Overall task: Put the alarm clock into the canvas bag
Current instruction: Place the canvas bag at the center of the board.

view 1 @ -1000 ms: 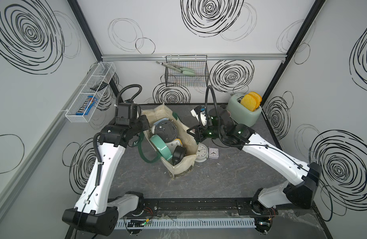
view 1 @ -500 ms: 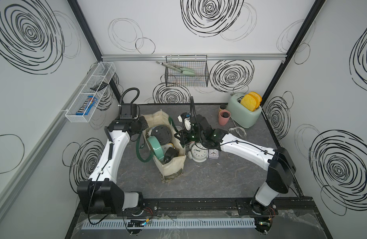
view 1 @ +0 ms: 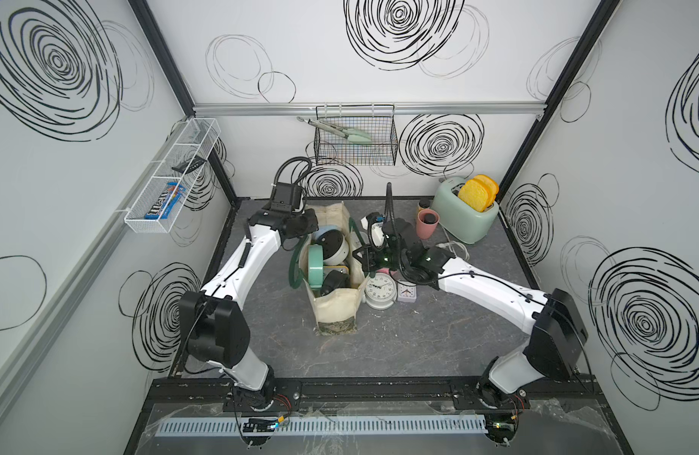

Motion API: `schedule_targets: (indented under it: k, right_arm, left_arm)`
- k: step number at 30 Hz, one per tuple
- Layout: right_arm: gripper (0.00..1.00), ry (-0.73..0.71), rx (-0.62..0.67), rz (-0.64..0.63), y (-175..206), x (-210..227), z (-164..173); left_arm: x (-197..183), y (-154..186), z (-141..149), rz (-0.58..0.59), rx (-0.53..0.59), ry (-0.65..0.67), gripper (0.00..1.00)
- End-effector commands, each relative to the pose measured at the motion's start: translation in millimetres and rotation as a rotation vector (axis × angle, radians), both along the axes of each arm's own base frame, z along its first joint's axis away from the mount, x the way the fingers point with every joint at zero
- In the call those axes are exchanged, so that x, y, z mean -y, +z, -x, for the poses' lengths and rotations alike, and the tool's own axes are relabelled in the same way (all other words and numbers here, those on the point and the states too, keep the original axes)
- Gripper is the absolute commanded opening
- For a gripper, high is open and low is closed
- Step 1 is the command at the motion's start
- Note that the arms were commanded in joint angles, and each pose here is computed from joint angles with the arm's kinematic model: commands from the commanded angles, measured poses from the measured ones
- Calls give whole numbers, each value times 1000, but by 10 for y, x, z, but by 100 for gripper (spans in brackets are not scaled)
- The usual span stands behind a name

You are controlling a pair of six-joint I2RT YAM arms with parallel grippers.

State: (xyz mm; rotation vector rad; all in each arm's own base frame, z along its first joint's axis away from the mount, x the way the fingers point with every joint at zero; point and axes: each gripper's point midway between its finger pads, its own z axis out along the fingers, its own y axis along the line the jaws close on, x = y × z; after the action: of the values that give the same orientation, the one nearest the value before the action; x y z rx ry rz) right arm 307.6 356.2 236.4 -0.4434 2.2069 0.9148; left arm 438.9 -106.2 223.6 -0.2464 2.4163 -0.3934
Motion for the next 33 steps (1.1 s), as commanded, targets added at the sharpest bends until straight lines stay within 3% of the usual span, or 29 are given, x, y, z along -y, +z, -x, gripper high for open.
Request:
schedule_targets:
  k: [1,4,7,10,17,20,26,33]
  right_arm:
    - [0,-17,109,-115,494,43,-26]
    - [0,-9,73,-100,364,40,-30]
    - [1,-13,69,-97,318,70,-30]
    - [1,-14,66,-95,297,94,-31]
    - [1,-6,53,-96,256,121,-26]
    - [1,4,48,-102,240,129,-11]
    - [0,21,36,-111,206,121,3]
    - [0,27,31,-118,221,161,-11]
  left_arm:
    - [-60,551,-213,-9,181,40,0]
    - [-354,490,-156,-134,171,111,0]
    - [-357,368,-72,-44,137,66,15]
    - [-305,325,52,-10,138,28,42]
    - [-565,140,384,-164,93,100,68]
    - [-676,103,524,-131,88,140,76]
    - [-755,175,718,-78,110,176,76]
    - [-708,152,1090,-139,87,157,72]
